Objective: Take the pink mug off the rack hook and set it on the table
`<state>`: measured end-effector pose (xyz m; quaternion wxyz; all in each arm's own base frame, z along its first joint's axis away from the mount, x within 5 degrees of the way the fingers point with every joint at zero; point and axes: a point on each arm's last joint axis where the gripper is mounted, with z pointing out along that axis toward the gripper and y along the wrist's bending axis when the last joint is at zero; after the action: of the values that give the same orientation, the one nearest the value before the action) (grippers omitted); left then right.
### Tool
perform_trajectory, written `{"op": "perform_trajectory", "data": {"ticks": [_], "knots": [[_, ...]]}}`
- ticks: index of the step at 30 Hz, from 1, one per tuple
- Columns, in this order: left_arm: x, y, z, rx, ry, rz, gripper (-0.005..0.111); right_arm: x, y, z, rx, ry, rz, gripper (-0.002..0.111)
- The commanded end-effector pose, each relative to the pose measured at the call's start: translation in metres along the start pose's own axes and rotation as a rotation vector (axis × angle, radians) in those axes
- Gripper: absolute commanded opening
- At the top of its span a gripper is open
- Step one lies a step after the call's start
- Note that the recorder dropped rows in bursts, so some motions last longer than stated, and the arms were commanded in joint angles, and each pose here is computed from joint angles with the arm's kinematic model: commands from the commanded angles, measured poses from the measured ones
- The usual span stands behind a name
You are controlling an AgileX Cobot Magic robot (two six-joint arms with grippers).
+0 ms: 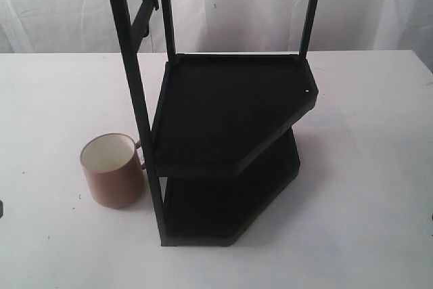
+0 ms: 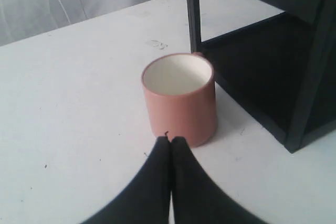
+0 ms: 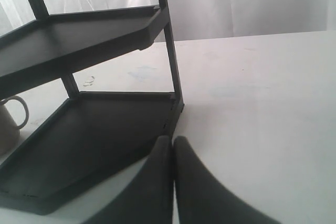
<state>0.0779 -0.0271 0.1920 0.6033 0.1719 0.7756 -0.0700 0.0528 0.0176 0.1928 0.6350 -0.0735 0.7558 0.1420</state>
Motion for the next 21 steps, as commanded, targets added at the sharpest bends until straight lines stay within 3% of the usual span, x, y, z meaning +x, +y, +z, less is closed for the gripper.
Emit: {"op": "perform_trajectory", "data": {"ticks": [1,4,10,21], "knots": [[0.012,-0.002,-0.006,0.0,-0.017,-0.02,0.0,0.001,-0.001,0.0,0.008,-0.002,-0.01,0.0],[0.019,-0.003,-0.01,0.007,0.037,-0.026,0.0,0.001,-0.001,0.0,0.008,-0.002,-0.01,0.0],[0.027,-0.001,-0.016,-0.038,0.095,-0.145,0.0,0.001,-0.001,0.0,0.008,-0.002,-0.01,0.0],[0.026,-0.002,-0.021,-0.044,0.029,-0.136,0.0,0.001,-0.001,0.0,0.008,-0.002,-0.01,0.0]]}}
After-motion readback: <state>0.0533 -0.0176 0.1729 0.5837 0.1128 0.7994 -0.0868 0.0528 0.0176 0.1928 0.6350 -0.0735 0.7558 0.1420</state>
